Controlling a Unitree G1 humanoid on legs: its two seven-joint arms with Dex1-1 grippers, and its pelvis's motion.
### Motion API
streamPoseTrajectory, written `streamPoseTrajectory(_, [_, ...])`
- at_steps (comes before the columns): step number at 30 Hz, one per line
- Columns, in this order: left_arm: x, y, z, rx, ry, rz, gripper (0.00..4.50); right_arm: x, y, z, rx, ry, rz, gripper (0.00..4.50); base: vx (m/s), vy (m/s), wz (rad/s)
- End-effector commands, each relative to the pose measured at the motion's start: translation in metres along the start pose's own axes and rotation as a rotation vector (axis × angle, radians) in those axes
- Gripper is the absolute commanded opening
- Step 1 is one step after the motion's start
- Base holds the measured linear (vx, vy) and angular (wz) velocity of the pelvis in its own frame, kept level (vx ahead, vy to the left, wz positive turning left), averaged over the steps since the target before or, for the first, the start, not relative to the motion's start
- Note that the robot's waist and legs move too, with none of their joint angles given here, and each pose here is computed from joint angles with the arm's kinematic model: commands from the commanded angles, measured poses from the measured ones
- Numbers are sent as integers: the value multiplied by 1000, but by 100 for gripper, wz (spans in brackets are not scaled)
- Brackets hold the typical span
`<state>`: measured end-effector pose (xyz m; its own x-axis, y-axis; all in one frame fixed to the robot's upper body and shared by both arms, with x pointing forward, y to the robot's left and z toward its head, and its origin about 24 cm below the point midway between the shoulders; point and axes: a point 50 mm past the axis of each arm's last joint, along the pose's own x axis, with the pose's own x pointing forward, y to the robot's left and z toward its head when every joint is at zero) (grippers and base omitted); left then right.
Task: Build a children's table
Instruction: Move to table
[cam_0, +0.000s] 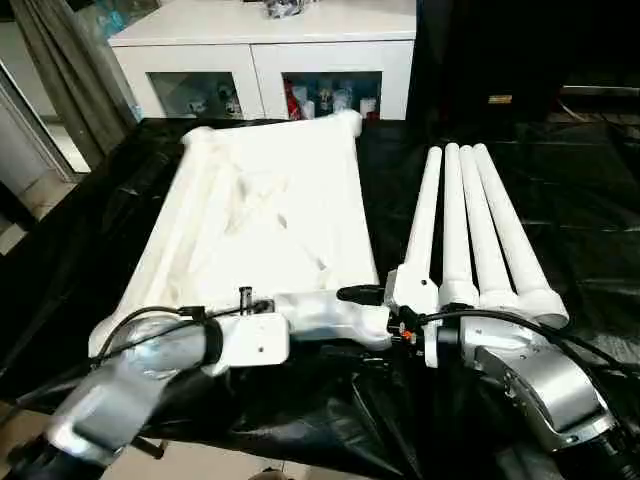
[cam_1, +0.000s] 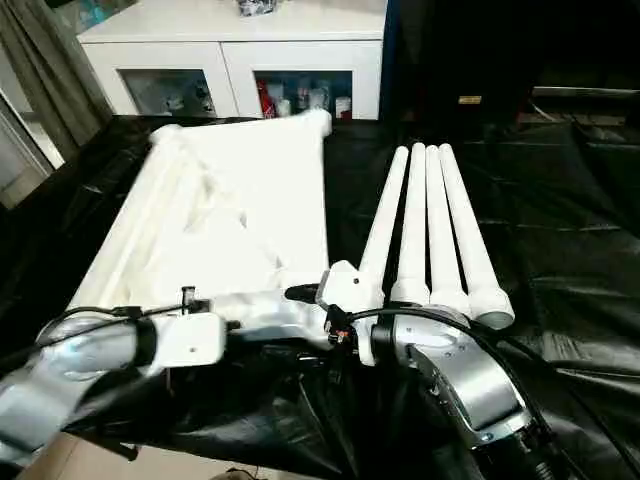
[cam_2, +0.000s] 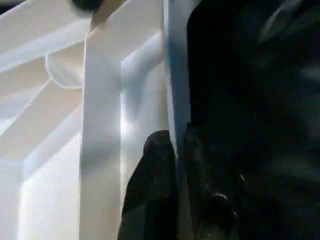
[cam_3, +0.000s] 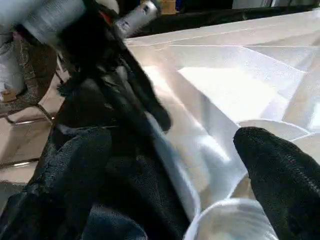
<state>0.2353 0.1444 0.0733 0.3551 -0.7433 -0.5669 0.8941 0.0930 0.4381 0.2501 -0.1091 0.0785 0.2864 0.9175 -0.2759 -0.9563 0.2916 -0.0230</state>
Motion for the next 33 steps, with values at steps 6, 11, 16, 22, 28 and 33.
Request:
streamPoseTrajectory(6, [-21,13,19,25,-90,53,2,-5,-5,2,-19,5,-11,443,0,0,0])
streamPoseTrajectory(11, [-22,8,21,29,-90,4,1,-5,-6,2,-21,10,-10,443,0,0,0])
streamPoseTrajectory(16, [-27,28,19,188,27,123,0,-6,-8,3,-24,9,-12,443,0,0,0])
streamPoseTrajectory(22, [-41,53,30,293,72,215,0,-2,-7,3,-19,1,-11,443,0,0,0])
streamPoseTrajectory(28, [-49,66,29,338,123,278,0,-1,-6,2,-16,-5,-10,443,0,0,0])
streamPoseTrajectory(33, [-54,75,28,351,135,318,0,-2,-5,2,-12,-7,-13,443,0,0,0])
